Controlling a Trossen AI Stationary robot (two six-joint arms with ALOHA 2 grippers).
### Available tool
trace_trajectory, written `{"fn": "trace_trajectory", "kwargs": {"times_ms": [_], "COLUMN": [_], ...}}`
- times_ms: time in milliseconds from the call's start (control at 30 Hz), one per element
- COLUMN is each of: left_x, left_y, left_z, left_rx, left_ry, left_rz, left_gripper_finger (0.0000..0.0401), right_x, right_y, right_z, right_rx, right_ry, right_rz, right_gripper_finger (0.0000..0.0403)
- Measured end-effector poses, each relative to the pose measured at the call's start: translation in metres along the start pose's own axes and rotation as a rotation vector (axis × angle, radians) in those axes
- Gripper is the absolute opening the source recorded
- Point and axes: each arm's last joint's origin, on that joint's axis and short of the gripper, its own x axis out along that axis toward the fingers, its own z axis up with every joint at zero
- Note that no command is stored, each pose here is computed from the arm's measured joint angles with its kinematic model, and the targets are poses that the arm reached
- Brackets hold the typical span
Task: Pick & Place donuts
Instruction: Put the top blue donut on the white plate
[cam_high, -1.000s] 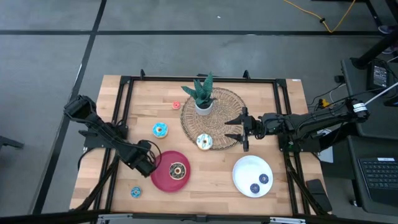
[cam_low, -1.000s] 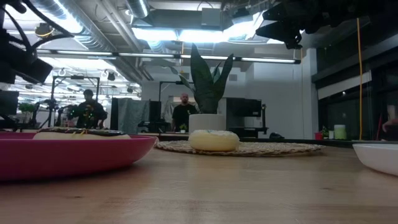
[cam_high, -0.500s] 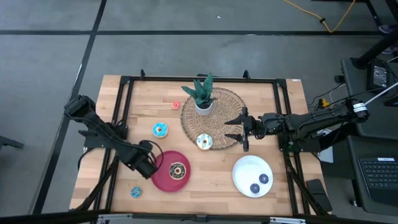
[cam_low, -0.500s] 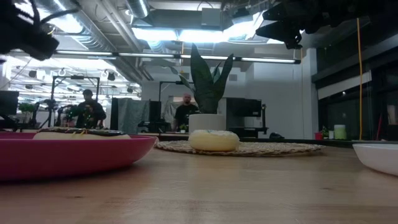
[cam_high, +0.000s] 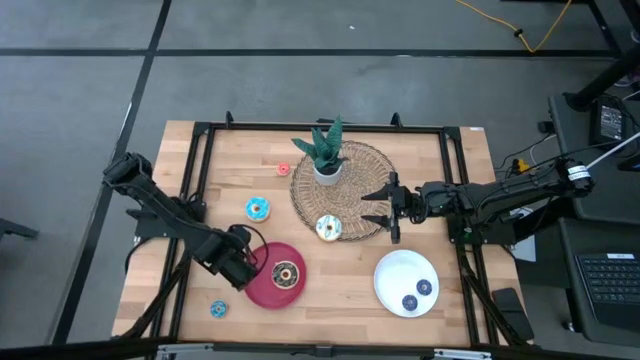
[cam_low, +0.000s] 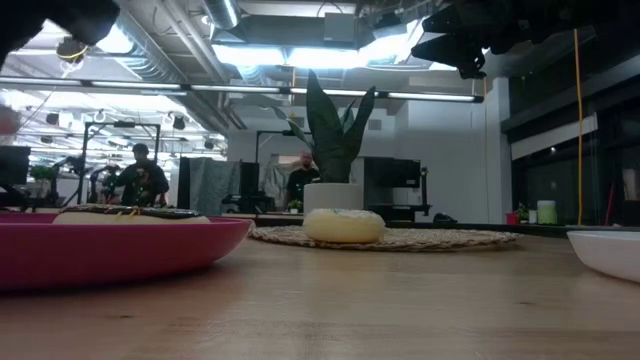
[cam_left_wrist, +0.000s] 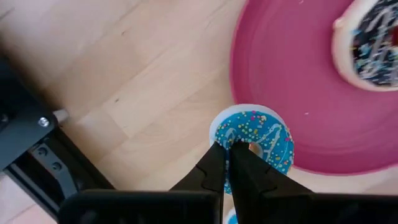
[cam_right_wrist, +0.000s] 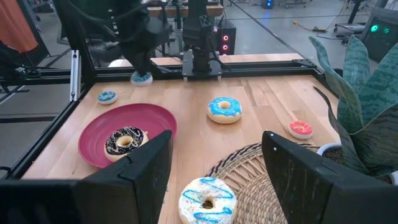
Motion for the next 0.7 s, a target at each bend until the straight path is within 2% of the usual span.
{"fn": "trace_trajectory", "kwargs": {"times_ms": [233,700], "left_x": [-0.027,-0.067], "left_y": [-0.009,-0.013], "left_z": [0.021,0.085], "left_rx": [0.036,0.131], "left_ry": [-0.046,-0.208], "left_rz": [-0.054,-0.148], "left_gripper_finger": [0.0008,0.0008], "right_x": [0.000,0.000], "right_y": [0.000,0.000], "right_z": [0.000,0.000], "right_rx": [0.000,0.000], "right_ry": [0.000,0.000], "right_rz": [0.000,0.000], "right_gripper_finger": [0.0248,0.0248]}}
